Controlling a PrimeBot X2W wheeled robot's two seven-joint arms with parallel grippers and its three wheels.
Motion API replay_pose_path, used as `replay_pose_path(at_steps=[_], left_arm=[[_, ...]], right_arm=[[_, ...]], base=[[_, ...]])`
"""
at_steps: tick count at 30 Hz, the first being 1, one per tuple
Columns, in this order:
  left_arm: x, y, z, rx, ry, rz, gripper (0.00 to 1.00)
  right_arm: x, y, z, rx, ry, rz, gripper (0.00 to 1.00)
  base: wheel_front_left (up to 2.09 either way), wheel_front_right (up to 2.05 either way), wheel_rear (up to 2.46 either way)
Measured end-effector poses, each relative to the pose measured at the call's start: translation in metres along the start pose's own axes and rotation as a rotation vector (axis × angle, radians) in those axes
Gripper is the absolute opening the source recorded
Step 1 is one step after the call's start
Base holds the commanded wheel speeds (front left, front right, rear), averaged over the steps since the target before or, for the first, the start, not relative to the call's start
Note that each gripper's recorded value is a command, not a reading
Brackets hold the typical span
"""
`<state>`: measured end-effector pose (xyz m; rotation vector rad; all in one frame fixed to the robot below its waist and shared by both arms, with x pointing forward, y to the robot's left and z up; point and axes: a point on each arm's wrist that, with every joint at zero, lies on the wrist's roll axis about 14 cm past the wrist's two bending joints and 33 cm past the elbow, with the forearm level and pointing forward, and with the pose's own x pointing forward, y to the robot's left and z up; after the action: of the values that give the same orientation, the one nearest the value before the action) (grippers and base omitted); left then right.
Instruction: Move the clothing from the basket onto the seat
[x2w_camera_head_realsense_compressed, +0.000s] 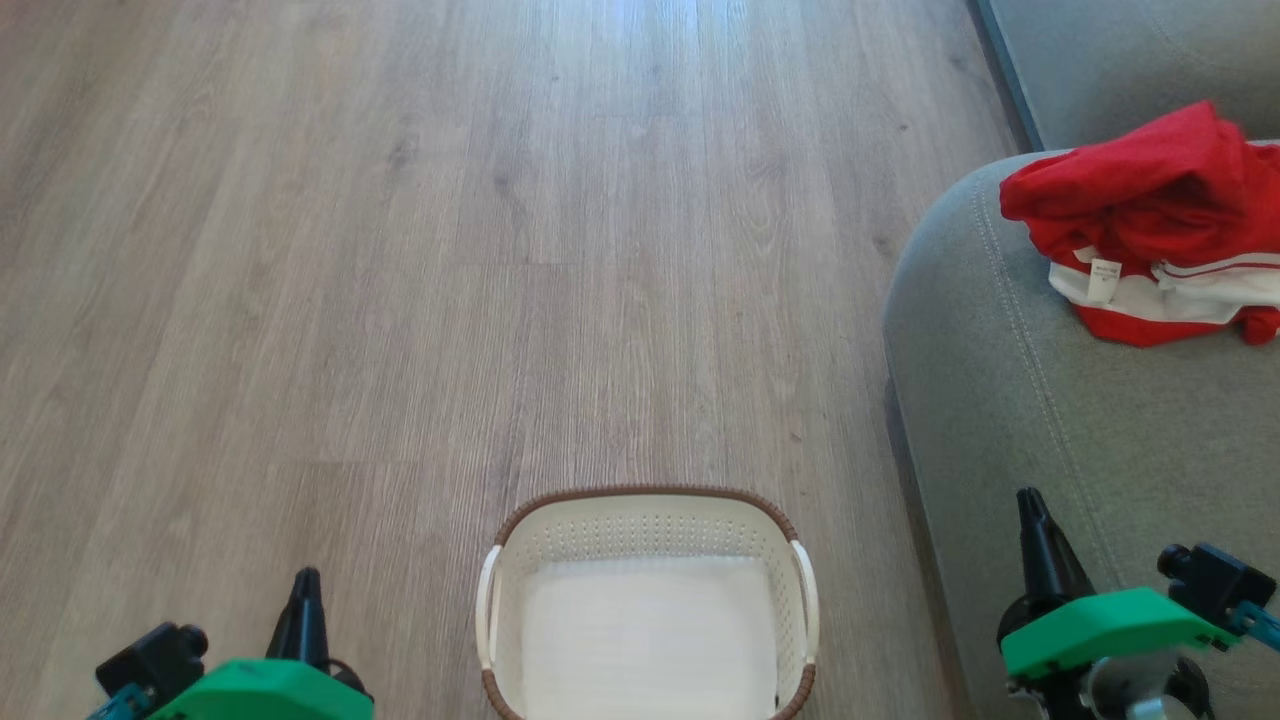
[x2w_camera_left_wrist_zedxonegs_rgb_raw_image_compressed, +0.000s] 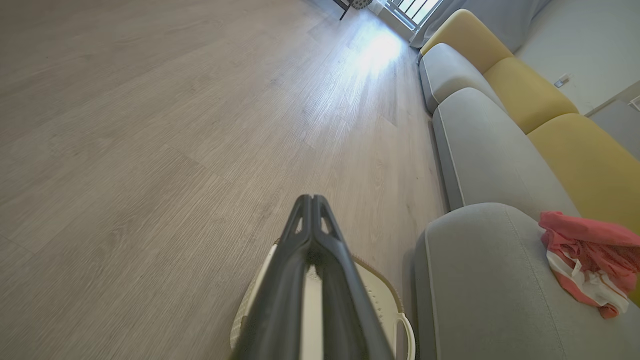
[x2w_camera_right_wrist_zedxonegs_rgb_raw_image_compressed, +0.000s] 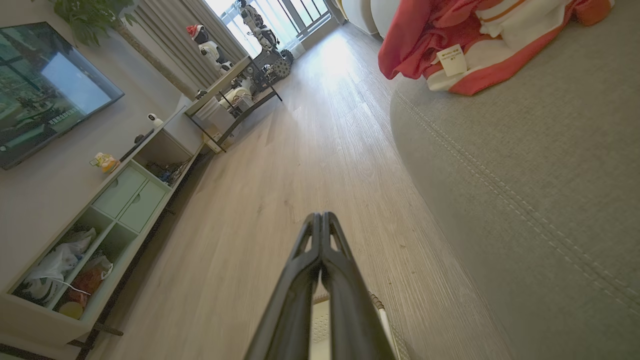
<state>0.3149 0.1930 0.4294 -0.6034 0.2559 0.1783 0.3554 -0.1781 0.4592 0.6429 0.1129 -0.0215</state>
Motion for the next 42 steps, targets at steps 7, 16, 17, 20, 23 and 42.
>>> replay_pose_path(at_steps=[7, 16, 17, 20, 23, 42], left_arm=[[0.004, 0.000, 0.002, -0.078, 0.010, 0.000, 0.00], [0.007, 0.001, 0.000, -0.181, 0.031, -0.001, 0.00], [0.007, 0.000, 0.001, -0.193, 0.030, -0.001, 0.00], [0.011, -0.005, 0.003, -0.231, 0.031, -0.019, 0.00], [0.013, -0.008, 0.004, -0.263, 0.036, -0.028, 0.00], [0.023, -0.016, 0.015, -0.468, 0.037, -0.075, 0.00]], right_arm=[[0.000, -0.004, 0.000, 0.078, 0.005, -0.018, 0.00], [0.000, -0.010, 0.001, 0.178, 0.008, -0.041, 0.00], [0.000, -0.010, 0.002, 0.190, 0.006, -0.043, 0.00], [0.002, -0.009, 0.004, 0.223, 0.003, -0.041, 0.00], [0.004, -0.008, 0.007, 0.256, -0.004, -0.037, 0.00], [0.006, -0.013, 0.012, 0.459, -0.009, -0.052, 0.00]], base=[[0.00, 0.00, 0.00], [0.00, 0.00, 0.00], [0.00, 0.00, 0.00], [0.00, 0.00, 0.00], [0.00, 0.00, 0.00], [0.00, 0.00, 0.00]])
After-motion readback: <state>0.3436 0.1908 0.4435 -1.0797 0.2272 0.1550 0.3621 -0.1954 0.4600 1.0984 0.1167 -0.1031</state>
